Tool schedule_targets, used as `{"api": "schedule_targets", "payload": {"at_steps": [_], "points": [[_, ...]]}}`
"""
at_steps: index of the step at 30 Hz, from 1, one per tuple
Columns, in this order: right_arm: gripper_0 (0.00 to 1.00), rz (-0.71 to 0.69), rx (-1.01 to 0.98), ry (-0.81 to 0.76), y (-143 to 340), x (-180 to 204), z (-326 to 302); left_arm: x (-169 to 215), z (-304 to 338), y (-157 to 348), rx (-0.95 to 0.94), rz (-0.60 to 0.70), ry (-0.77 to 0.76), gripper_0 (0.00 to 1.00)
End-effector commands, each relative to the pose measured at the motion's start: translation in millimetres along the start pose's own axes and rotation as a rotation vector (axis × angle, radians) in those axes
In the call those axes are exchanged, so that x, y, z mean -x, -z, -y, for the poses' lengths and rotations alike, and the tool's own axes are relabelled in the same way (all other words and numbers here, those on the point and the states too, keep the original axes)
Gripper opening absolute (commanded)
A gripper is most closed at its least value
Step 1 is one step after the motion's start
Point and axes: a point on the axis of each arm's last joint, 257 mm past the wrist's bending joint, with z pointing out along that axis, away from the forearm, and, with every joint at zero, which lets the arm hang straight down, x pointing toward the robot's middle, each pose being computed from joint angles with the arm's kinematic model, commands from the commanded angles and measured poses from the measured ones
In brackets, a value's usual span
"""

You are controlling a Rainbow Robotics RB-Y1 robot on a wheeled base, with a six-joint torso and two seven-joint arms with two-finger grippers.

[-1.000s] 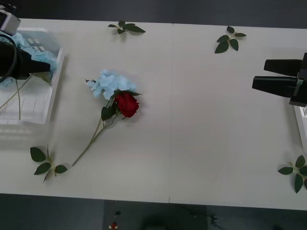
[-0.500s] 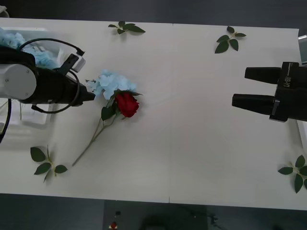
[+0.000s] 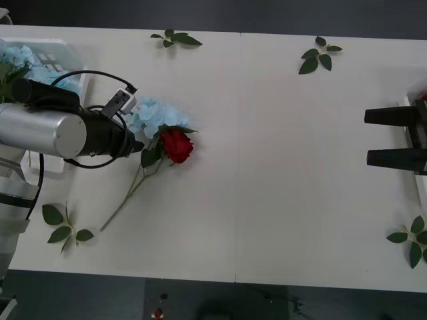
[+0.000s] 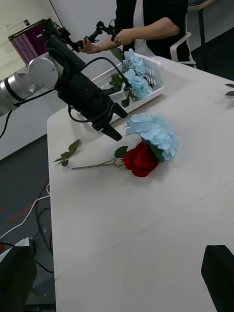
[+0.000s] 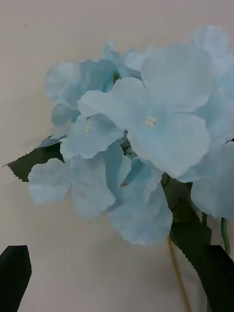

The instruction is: Put the red flowers into the right box and the blue flowers into the left box

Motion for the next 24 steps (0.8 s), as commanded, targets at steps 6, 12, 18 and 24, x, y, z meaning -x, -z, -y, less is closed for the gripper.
{"api": "schedule_targets", "payload": {"at_steps": [6,12,18,24], "points": [[1.00,0.080,0.058,-0.053,-3,16,-7,-10,-15,-2,0.046,-0.011,-0.005,1.00],[1.00,0.093,0.063,-0.038,-8,25,-5,-21,-14,-10,0.041,-0.030,0.009,1.00],[1.00,0.107,0.066,-0.049,-15,29,-4,-27,-14,-17,0.039,-0.039,0.023,1.00],[1.00,0.112,0.061,-0.052,-15,30,-3,-22,-4,-32,0.015,-0.046,0.048,1.00]]}}
